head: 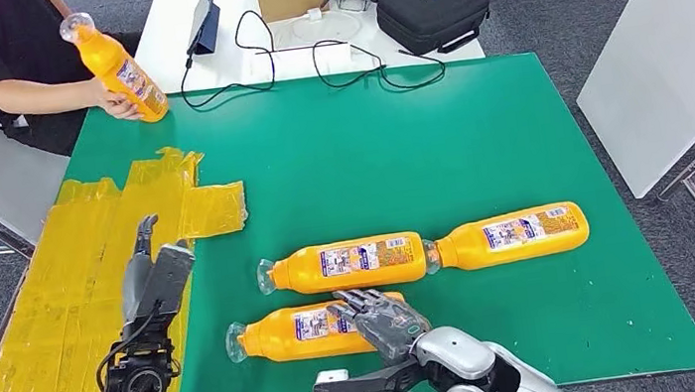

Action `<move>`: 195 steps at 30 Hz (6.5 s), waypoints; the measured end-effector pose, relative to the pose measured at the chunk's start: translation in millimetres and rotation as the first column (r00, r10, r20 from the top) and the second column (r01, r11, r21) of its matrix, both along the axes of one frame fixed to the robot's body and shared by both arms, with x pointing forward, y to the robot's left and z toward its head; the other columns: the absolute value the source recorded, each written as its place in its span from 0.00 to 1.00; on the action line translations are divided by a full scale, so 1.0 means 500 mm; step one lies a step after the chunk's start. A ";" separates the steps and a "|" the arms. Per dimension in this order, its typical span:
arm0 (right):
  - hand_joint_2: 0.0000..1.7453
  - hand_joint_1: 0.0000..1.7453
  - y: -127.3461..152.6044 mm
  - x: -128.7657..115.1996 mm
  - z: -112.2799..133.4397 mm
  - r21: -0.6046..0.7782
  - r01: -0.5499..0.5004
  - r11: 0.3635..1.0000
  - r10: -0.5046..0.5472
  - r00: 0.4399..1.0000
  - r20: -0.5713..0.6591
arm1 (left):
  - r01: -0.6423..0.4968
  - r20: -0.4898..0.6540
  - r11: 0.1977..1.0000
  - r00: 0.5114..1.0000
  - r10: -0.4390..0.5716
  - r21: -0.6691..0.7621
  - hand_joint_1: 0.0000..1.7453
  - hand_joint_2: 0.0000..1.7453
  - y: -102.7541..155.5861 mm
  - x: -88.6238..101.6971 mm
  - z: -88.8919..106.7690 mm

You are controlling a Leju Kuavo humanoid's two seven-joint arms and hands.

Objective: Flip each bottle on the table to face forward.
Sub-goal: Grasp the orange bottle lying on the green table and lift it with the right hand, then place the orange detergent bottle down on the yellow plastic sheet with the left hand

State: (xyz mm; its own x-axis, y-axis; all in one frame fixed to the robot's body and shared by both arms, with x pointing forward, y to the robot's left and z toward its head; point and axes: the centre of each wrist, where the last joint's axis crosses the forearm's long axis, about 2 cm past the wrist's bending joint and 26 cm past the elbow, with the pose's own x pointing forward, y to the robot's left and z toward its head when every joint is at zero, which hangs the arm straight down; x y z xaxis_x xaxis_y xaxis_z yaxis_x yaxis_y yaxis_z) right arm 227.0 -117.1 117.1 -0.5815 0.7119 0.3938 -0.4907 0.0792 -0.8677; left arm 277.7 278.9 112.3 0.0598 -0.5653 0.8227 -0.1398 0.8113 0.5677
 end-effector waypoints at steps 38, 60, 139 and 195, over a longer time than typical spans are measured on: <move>1.00 1.00 -0.032 0.024 -0.023 -0.137 0.124 0.983 -0.128 0.992 -0.016 | 0.024 0.075 0.916 0.997 0.006 -0.399 0.00 0.00 0.025 -0.013 0.036; 1.00 1.00 -0.155 0.033 0.115 0.746 0.278 0.605 -0.119 0.958 -0.260 | 0.289 0.246 0.129 0.930 -0.273 -0.949 0.00 1.00 -0.002 -0.103 0.024; 1.00 1.00 0.166 0.166 0.163 0.323 0.204 0.924 -0.256 0.958 0.127 | 0.317 0.264 0.180 0.927 -0.266 -0.931 0.00 1.00 -0.133 0.026 0.149; 0.00 0.00 0.183 0.134 0.165 0.273 0.222 0.936 -0.287 0.931 0.225 | 0.412 0.538 0.624 0.843 0.016 -0.664 1.00 1.00 -0.103 0.038 0.202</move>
State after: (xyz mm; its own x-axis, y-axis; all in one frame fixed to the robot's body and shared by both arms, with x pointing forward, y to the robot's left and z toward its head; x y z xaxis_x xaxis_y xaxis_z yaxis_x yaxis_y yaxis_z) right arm 294.0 -25.6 199.7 -0.4969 0.7527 0.4318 -0.1886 0.3920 -0.9004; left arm 296.5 227.2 213.4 -0.4675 0.2909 0.8348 0.0199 0.9475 -0.3190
